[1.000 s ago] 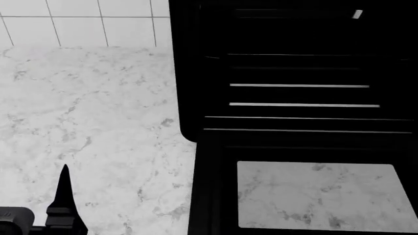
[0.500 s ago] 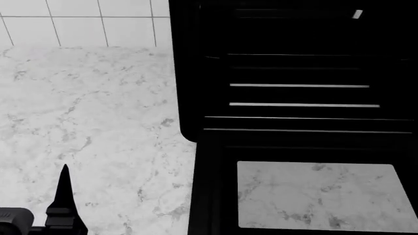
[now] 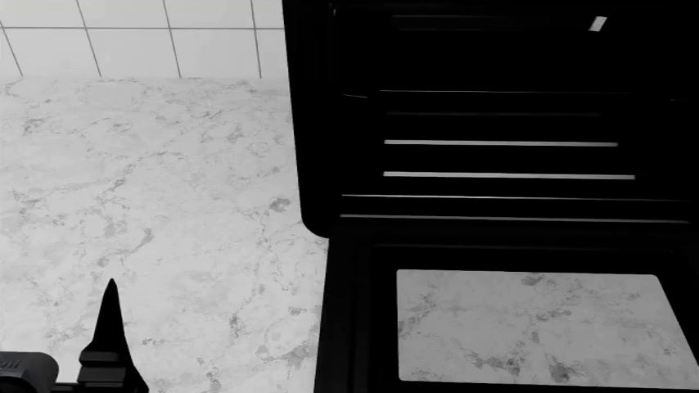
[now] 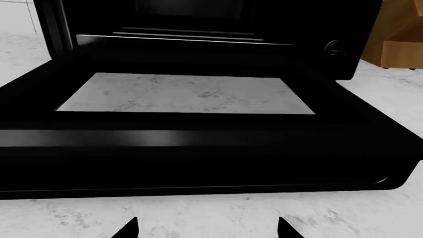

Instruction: Close the toaster oven door.

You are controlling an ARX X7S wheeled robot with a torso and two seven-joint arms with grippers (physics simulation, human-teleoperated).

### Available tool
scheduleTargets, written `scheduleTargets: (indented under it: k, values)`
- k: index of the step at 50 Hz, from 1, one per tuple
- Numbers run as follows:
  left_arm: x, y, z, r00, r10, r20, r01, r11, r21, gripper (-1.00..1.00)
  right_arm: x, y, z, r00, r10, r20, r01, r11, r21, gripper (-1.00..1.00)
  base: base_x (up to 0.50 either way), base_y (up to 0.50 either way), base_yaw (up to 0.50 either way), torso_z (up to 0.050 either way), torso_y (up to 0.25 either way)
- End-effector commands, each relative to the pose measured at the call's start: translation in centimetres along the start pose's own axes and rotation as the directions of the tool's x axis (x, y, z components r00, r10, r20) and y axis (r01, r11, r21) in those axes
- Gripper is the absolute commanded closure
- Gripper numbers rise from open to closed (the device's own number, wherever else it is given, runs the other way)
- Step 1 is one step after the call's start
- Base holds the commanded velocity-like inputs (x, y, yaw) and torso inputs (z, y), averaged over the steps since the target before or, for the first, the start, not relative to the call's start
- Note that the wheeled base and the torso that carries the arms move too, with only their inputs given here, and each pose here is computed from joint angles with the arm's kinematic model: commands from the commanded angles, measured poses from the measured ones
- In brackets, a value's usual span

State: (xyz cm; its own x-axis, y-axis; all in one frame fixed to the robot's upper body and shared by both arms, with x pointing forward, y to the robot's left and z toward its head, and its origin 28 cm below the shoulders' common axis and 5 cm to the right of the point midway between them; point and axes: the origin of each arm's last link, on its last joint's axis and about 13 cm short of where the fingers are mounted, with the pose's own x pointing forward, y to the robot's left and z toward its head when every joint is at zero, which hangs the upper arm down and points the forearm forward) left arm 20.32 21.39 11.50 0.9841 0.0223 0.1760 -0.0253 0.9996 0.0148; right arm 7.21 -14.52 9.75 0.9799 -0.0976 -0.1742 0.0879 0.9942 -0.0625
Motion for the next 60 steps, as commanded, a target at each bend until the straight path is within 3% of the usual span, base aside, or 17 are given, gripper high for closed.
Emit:
scheduleTargets:
  k: [1,60]
  values:
    - [0.0,0.0,-0.1,1.0,-0.002,-0.002,0.002,1.0,-0.002,-1.0,0.7,0.2,0.0,1.0,0.006,-0.006,-0.006,1.0,-0.019,-1.0,0.0,0.0,0.0,0.0,0.0]
    - [-0.1,-0.1,-0.1,1.0,-0.001,-0.001,0.001,1.0,0.0,-1.0,4.1,0.7,-0.5,0.999,0.047,0.0,-0.047,0.997,-0.058,-1.0,0.0,0.0,0.0,0.0,0.0]
